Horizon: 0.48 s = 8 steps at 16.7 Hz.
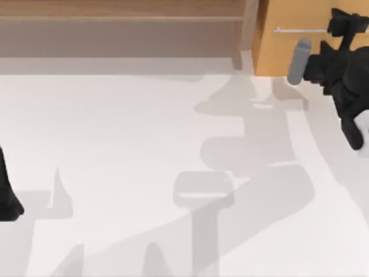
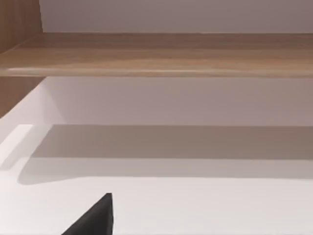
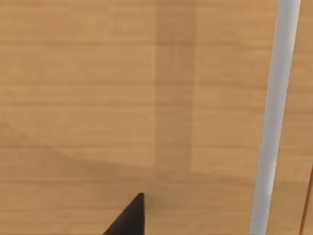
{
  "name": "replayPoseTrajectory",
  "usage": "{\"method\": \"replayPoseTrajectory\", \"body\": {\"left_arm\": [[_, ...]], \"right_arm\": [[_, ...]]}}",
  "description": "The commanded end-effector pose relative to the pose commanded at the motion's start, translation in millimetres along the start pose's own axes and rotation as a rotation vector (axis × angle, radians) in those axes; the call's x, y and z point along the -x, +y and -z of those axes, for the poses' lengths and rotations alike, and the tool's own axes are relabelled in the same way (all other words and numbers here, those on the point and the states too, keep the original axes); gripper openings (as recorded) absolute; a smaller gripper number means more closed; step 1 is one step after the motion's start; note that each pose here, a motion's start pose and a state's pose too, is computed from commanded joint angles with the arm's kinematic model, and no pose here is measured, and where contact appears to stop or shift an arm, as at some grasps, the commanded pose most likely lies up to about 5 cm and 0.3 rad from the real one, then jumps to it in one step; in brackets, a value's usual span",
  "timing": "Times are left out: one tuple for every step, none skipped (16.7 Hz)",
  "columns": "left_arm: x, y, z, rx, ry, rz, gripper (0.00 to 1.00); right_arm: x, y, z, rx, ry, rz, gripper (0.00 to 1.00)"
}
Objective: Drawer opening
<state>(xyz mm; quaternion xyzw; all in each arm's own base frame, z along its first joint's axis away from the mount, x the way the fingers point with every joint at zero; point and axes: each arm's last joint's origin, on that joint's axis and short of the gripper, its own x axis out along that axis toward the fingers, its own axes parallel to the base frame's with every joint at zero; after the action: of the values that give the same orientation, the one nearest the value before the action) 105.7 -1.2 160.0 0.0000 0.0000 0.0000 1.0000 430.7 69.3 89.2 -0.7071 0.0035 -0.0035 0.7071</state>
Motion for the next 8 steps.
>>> {"method": "replayPoseTrajectory", "body": {"left_arm": [[0.0,0.0,0.0,0.000,0.000,0.000,1.00],[0.0,0.0,0.0,0.000,0.000,0.000,1.00],[0.0,0.0,0.0,0.000,0.000,0.000,1.00],[0.0,0.0,0.0,0.000,0.000,0.000,1.00],[0.0,0.0,0.0,0.000,0.000,0.000,1.00],[0.0,0.0,0.0,0.000,0.000,0.000,1.00],[0.0,0.0,0.0,0.000,0.000,0.000,1.00],[0.0,0.0,0.0,0.000,0.000,0.000,1.00]], "right_arm": [[0.0,0.0,0.0,0.000,0.000,0.000,0.55],[0.0,0.0,0.0,0.000,0.000,0.000,0.47],[0.0,0.0,0.0,0.000,0.000,0.000,0.40],[0.0,0.0,0.0,0.000,0.000,0.000,0.32],[0.0,0.0,0.0,0.000,0.000,0.000,0.25],[0.0,0.0,0.0,0.000,0.000,0.000,0.17],[0.0,0.0,0.0,0.000,0.000,0.000,0.10],[0.0,0.0,0.0,0.000,0.000,0.000,0.02]]}}
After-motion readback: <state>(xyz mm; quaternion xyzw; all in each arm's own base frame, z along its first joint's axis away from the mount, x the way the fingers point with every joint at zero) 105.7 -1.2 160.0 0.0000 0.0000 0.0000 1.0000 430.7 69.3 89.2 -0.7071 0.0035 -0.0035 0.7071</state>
